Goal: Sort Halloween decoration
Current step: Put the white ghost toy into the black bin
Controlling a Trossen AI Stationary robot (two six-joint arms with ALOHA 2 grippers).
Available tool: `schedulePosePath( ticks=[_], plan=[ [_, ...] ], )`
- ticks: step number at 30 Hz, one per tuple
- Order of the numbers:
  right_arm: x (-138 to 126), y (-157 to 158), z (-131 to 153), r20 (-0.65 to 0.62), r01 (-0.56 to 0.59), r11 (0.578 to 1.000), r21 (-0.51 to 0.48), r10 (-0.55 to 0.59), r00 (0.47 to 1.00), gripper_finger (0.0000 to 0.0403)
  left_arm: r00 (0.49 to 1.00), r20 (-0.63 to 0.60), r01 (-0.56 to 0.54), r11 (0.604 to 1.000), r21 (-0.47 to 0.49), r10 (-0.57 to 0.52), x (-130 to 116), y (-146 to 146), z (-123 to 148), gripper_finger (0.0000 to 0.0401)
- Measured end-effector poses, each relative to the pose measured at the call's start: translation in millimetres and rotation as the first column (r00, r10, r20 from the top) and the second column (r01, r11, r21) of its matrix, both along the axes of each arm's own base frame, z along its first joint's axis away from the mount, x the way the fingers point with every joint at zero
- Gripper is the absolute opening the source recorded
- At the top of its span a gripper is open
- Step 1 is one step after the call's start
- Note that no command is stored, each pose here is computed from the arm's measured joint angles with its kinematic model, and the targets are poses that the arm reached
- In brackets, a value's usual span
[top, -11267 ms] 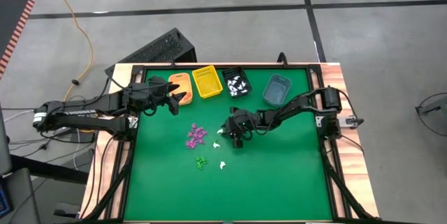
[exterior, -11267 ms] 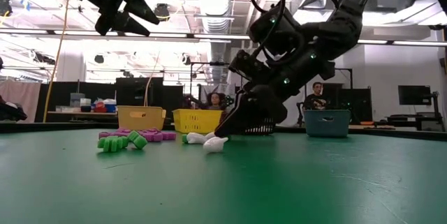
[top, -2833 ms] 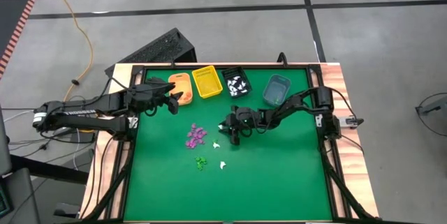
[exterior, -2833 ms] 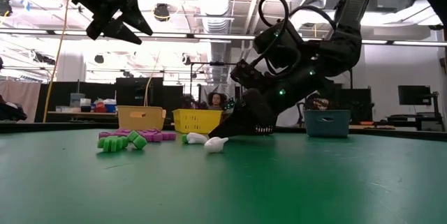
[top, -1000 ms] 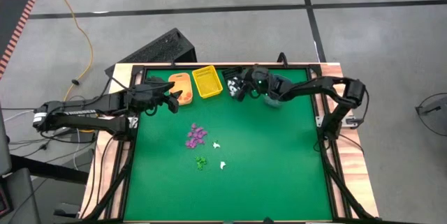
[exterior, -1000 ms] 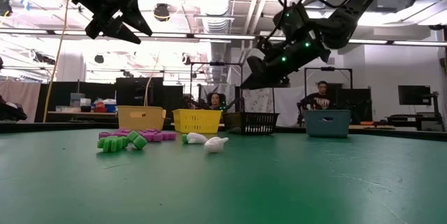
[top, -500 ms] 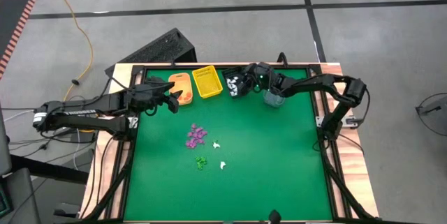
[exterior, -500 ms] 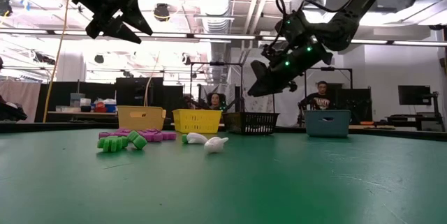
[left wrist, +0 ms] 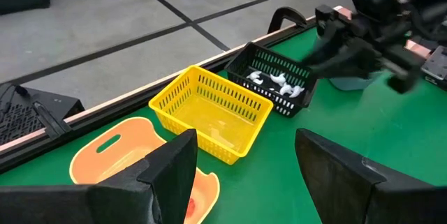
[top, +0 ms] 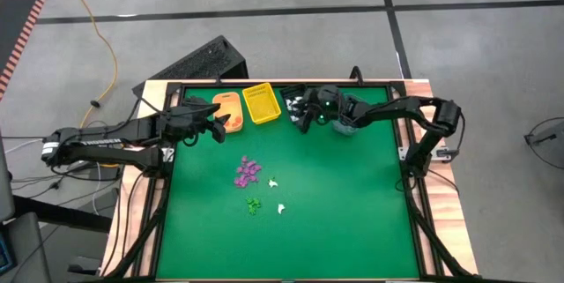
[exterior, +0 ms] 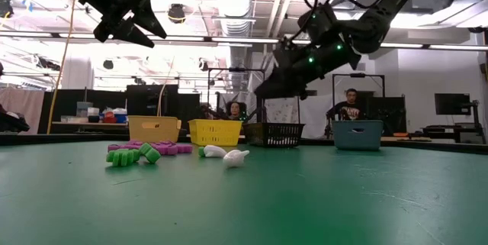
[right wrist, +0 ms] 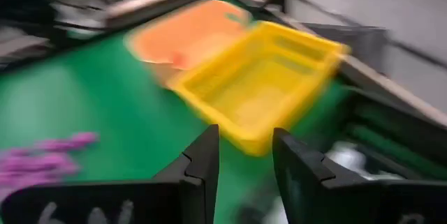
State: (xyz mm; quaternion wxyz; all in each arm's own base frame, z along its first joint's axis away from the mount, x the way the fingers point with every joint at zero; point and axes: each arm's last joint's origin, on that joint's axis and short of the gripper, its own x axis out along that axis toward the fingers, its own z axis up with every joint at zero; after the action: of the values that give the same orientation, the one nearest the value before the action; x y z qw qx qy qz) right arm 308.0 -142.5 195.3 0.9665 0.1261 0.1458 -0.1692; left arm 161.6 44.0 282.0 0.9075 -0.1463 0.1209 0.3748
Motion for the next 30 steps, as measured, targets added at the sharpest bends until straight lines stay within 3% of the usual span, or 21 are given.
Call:
schedulePosePath(
  ticks=[5, 8, 16, 22, 26, 30],
  plan=[
    [7.2, 19.1, 4.5, 0.063, -0.157, 0.983, 0.091, 0.152, 0.986, 0.0128, 1.0, -0.003, 0.002, 1.0, 0.003, -0.002, 0.0, 0.0, 0.0, 0.0232],
    [9.5, 32.1, 9.3, 0.069, -0.2, 0.975, 0.093, 0.194, 0.979, 0.0128, 1.0, -0.013, 0.018, 1.0, 0.011, -0.018, 0.2, -0.3, 0.0, 0.0232],
    [12.6, 78.7, 30.3, 0.08, -0.356, 0.935, -0.014, 0.356, 0.931, 0.0128, 0.999, -0.019, 0.045, 0.999, 0.01, -0.045, 0.6, -0.8, -0.1, 0.0232],
    [22.6, 119.2, 14.9, 0.007, -0.468, 0.883, -0.036, 0.469, 0.883, 0.0128, 0.999, -0.019, 0.045, 0.999, 0.01, -0.044, 0.6, -0.8, -0.1, 0.0231],
    [29.8, 142.1, -4.0, -0.082, -0.487, 0.868, -0.097, 0.48, 0.873, 0.013, 0.999, -0.019, 0.045, 0.999, 0.01, -0.044, 0.6, -0.8, -0.1, 0.0232],
    [34.6, 152.2, -18.3, -0.115, -0.495, 0.863, -0.097, 0.484, 0.867, 0.0142, 0.999, -0.025, 0.044, 0.999, 0.009, -0.044, 0.3, -0.8, -0.7, 0.0232]
  ],
)
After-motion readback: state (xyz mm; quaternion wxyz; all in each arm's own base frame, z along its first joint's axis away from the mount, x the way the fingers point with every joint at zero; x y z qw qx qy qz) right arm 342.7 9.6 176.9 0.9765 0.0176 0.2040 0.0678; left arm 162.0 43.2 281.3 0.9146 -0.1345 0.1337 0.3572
